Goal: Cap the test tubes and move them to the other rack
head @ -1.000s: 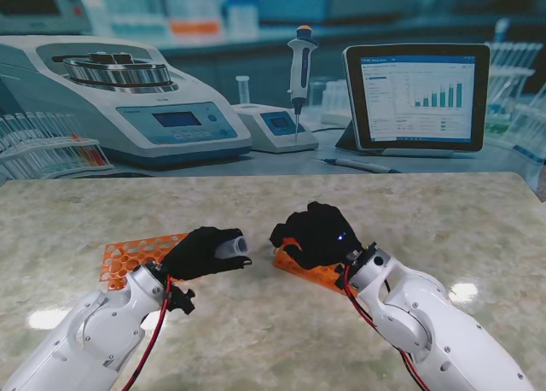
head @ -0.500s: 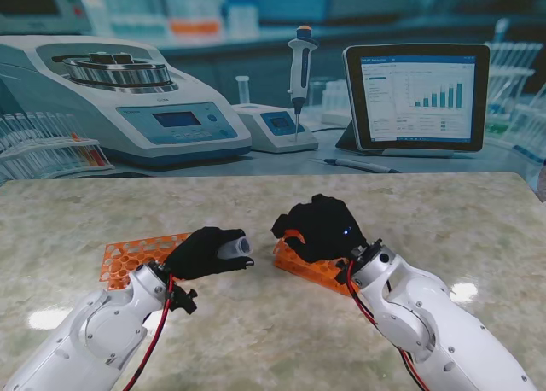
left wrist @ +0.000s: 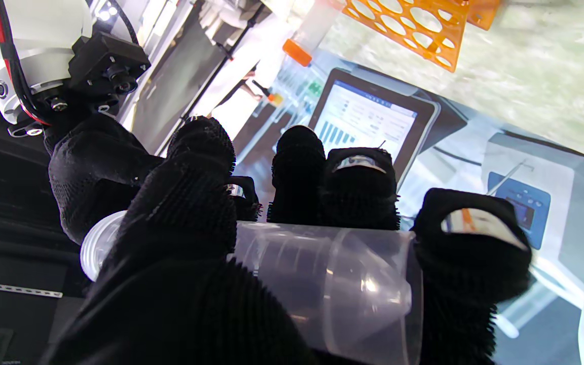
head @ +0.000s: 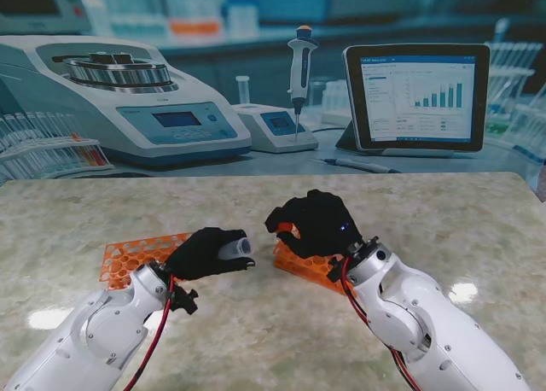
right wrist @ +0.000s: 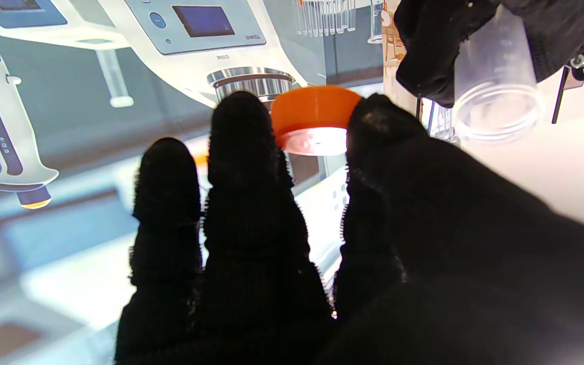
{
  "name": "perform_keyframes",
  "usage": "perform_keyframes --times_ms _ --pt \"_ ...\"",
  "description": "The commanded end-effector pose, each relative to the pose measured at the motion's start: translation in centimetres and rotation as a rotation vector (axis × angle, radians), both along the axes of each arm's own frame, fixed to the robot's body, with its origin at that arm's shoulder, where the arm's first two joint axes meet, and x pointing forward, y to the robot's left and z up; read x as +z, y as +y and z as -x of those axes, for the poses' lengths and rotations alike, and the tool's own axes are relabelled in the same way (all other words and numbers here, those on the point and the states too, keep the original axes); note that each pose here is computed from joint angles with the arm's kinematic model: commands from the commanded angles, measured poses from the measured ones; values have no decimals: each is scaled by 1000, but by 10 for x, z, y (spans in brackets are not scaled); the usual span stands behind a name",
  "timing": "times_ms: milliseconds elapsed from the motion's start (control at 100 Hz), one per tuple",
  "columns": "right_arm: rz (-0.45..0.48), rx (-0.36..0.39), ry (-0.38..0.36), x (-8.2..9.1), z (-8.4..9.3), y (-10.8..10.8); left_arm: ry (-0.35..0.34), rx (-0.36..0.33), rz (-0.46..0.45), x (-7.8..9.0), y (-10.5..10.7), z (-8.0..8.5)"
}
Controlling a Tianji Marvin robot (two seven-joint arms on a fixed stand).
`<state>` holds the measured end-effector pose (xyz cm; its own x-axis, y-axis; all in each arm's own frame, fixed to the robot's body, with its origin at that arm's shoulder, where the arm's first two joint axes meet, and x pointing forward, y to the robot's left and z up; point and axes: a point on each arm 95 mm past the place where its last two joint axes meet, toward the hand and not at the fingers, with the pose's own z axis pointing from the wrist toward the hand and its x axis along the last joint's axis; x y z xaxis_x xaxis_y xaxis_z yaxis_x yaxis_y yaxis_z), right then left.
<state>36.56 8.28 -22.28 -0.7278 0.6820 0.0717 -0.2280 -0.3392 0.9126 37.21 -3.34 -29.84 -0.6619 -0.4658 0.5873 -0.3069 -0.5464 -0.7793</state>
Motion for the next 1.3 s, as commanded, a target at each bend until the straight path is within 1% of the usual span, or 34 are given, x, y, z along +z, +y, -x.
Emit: perform_keyframes --times_ms 0,320,600,1290 --pt "-29 10 -3 5 3 6 2 -6 -2 0 0 1" --pt "-95 19 0 9 7 17 -1 -10 1 0 -1 2" --pt "-133 27 17 7 7 25 -3 -13 4 1 -1 2" --pt "-129 32 43 -1 6 33 -11 -18 9 2 -2 4"
